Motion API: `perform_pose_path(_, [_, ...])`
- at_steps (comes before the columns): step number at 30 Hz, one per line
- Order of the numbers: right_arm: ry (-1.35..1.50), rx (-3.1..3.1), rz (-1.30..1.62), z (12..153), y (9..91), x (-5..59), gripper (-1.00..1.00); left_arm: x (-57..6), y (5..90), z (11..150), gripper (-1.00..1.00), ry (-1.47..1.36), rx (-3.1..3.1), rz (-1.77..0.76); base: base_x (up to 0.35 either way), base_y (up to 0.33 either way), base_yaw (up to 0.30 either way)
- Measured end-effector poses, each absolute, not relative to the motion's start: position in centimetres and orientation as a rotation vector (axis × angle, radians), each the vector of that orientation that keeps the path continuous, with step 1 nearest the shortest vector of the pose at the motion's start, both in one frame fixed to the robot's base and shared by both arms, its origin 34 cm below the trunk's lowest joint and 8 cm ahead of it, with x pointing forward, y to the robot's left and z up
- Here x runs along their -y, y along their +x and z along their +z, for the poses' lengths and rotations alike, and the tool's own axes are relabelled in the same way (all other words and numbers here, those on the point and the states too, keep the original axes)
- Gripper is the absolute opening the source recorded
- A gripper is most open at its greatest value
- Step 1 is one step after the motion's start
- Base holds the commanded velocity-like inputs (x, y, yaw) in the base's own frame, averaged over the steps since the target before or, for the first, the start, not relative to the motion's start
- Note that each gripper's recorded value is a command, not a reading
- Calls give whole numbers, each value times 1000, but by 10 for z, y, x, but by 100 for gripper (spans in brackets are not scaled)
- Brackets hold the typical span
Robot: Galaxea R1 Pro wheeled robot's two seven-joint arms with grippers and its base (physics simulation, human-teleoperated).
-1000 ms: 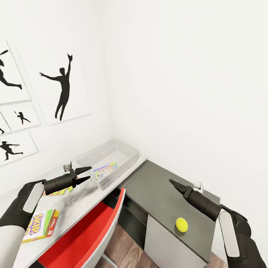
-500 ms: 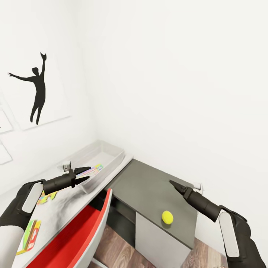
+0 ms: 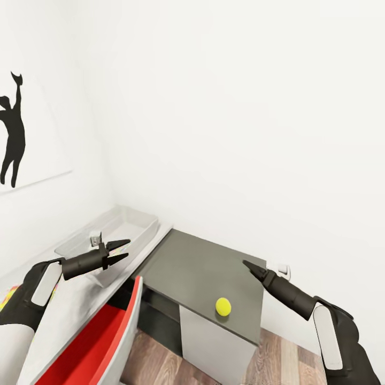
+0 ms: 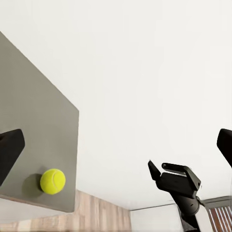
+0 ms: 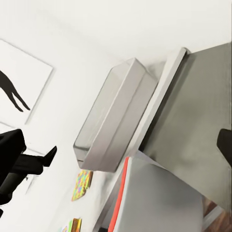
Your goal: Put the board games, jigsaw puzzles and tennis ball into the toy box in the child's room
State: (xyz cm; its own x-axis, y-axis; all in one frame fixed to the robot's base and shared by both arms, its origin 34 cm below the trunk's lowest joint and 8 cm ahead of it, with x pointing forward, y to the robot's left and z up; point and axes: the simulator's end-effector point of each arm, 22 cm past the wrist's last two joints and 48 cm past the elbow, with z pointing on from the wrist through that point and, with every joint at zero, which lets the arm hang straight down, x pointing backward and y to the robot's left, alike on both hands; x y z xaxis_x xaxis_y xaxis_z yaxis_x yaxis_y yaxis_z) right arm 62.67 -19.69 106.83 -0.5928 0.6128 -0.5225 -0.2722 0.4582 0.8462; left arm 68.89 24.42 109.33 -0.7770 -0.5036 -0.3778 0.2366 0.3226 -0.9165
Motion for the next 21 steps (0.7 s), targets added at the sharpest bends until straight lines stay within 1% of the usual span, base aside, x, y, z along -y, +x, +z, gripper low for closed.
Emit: perform_pose_path(21, [291,-1826,1267,1068,627,195,100,-245,689,1093,100,-235,-1962,-1508,-3,0,-279])
